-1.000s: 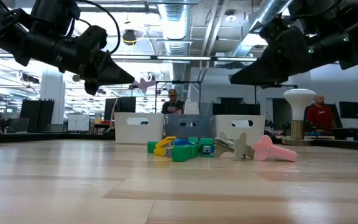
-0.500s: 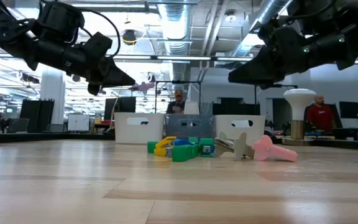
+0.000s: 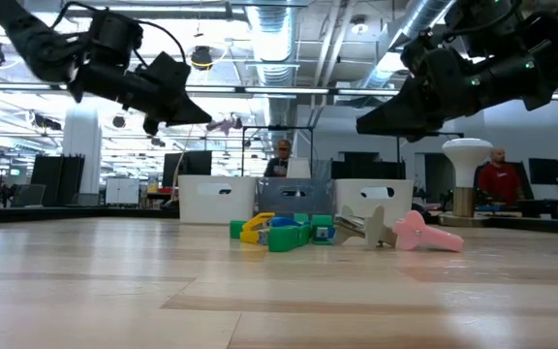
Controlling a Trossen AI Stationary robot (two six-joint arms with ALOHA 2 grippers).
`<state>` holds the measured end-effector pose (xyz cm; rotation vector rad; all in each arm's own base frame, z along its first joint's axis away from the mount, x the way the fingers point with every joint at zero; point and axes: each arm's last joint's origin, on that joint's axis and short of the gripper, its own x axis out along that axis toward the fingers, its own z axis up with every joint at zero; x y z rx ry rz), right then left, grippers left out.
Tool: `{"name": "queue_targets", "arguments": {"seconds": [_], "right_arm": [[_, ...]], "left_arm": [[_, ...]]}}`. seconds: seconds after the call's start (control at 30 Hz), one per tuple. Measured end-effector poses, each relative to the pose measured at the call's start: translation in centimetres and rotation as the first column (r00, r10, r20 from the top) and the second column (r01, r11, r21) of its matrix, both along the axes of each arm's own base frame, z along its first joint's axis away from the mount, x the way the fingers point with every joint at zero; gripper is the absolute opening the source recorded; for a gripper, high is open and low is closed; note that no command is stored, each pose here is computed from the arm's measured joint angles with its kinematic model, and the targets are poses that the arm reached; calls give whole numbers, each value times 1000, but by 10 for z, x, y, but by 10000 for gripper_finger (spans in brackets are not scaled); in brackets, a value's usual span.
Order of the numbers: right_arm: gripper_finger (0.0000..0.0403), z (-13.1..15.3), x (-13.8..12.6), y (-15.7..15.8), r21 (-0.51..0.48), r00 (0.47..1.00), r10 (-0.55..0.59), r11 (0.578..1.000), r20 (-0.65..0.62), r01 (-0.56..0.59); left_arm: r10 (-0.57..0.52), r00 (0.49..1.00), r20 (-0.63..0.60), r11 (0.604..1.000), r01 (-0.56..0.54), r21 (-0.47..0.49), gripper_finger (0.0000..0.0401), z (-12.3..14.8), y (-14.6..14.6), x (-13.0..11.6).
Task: Pick and place Stapler, Stapler remover, tape
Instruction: Put the purple stapler remover into the left white bin
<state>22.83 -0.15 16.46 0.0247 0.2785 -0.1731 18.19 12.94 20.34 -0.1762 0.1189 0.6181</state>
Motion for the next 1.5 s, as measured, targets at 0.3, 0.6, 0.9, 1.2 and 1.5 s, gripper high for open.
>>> {"name": "queue_targets", "arguments": {"seconds": [0.3,0.6,0.9,1.2,1.5], "right_arm": [[117,-1,0,0,0,1000,1,1000,-7,-1],[117,-1,0,0,0,1000,3,1000,-11,-3],[117,-3,-1,0,1,1000,3,1000,-28,-3],[117,-6,-2,0,25,998,-5,1000,-62,6],[117,-7,-2,0,25,998,-3,1000,-70,5]], "left_arm": [[-14,980,-198,999,6,-42,2,47,31,2],[-31,932,-362,995,-5,-99,2,60,62,22],[-125,877,-465,980,35,-198,2,18,90,50],[-151,847,-509,969,25,-246,2,-6,97,56],[-138,832,-538,973,11,-232,2,-7,97,55]]}}
